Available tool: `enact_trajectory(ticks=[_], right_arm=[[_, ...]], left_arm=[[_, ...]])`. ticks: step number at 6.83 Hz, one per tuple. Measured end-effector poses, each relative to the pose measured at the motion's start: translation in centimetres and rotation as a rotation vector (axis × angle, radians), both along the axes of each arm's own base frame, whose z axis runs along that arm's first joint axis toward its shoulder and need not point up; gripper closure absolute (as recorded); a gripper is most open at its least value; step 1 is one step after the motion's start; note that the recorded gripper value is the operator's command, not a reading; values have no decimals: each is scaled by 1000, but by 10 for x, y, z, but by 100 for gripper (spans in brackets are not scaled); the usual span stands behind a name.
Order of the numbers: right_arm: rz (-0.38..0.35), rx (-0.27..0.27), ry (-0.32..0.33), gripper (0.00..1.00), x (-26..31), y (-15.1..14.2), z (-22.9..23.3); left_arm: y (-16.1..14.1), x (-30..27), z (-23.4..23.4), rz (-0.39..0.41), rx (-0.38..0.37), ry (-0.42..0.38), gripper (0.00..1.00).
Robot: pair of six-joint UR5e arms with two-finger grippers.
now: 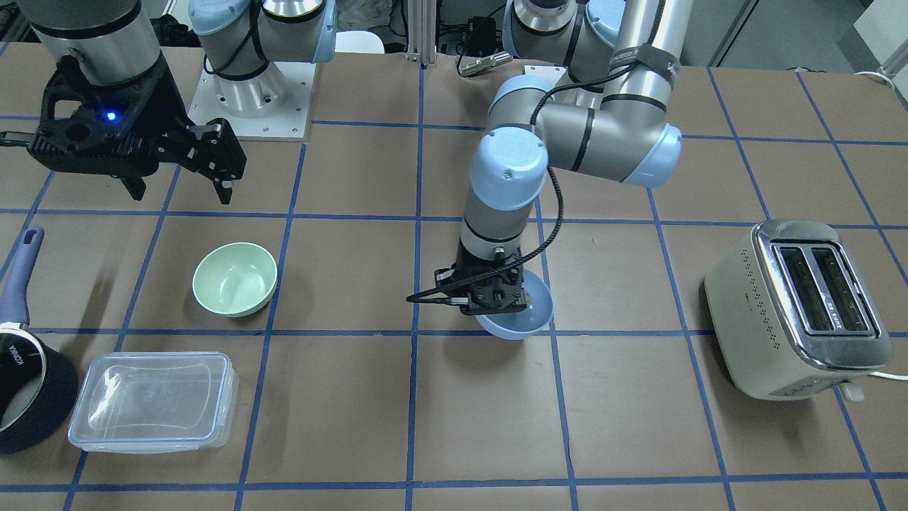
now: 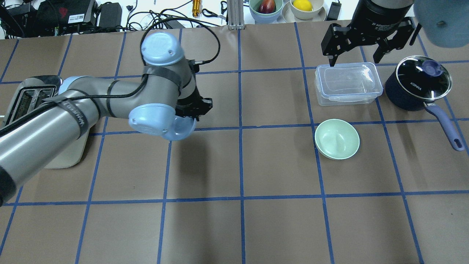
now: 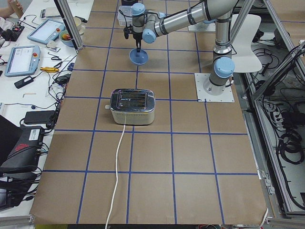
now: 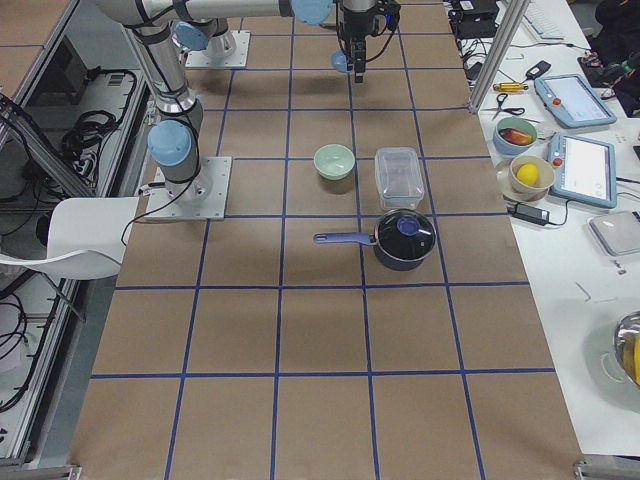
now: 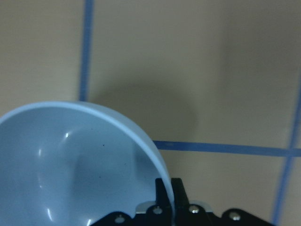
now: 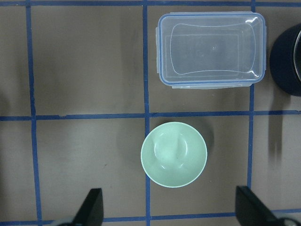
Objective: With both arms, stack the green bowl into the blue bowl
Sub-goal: 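Carry the light blue bowl toward the table center and set it down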
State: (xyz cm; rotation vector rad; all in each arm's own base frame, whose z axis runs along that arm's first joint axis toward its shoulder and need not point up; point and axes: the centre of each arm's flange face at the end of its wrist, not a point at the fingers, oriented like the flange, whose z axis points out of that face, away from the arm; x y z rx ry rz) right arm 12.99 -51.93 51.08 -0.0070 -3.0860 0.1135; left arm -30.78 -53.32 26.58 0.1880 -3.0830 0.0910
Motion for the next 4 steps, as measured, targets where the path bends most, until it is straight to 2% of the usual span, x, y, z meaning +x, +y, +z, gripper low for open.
enact_trajectory(ticks=[3,4], right_arm=[[1,-9,-3,0,-1,-6,4],[4,-8,-3,0,0,-6,4]], left_arm=[[-11,-88,-22,46,-13,62,100],[-16,-99,-35,46,-11,62,28]])
